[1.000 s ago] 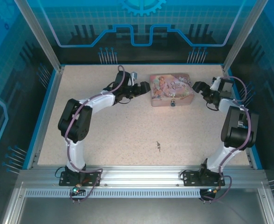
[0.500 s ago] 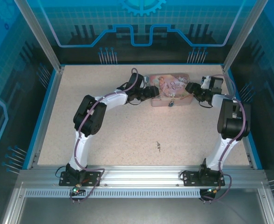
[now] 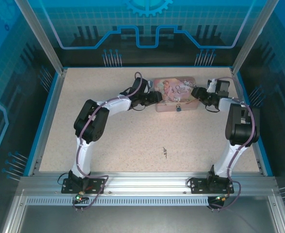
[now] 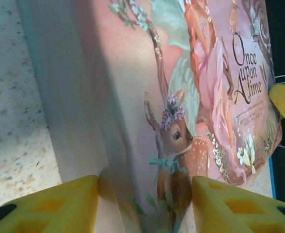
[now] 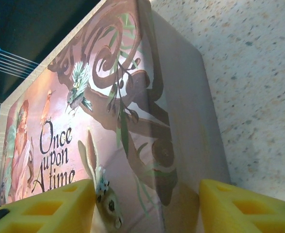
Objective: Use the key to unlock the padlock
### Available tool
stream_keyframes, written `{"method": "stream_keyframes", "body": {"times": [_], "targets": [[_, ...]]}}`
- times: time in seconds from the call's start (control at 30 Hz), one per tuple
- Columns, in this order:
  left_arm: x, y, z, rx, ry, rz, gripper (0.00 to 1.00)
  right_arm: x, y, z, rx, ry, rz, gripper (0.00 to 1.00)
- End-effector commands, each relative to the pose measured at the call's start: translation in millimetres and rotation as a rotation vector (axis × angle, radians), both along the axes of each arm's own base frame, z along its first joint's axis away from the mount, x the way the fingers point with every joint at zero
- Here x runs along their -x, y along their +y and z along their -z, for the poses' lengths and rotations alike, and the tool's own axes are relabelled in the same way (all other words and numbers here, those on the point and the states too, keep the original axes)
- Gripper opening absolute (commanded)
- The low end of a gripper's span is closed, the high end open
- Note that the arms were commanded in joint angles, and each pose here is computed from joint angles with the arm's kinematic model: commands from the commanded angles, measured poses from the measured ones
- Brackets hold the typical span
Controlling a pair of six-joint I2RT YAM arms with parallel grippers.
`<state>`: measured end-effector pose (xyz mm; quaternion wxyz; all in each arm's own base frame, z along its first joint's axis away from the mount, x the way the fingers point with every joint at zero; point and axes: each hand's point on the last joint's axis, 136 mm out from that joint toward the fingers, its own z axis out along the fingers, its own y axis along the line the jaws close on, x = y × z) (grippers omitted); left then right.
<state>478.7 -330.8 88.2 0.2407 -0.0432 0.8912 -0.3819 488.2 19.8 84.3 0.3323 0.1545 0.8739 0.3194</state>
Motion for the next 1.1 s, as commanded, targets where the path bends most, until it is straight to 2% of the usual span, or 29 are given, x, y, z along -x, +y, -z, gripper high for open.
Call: {"method": "stream_keyframes", "body": {"times": [0.0,0.4,0.87,1.07], "targets": [[13.8,2.8,-11.7,-0.014,-0.021,0.02,0.52,20.6,43.8,-5.0,-0.039,0.022,-0.114,0.58],[55.0,50.7,-19.9,-0.069,-0.026,-0.054,0.53,43.9,116.1,-17.7,-0.022,0.009,-0.269,0.6],[106.2,102.4,-15.0,-0.117,0.01,-0.136,0.58,70.8,180.9,-5.8,0.026,0.031,-0.377,0.62],[113.1,119.8,-12.6,-0.122,0.023,-0.174,0.6,69.1,176.2,-10.6,0.064,-0.001,-0.326,0.73]]}}
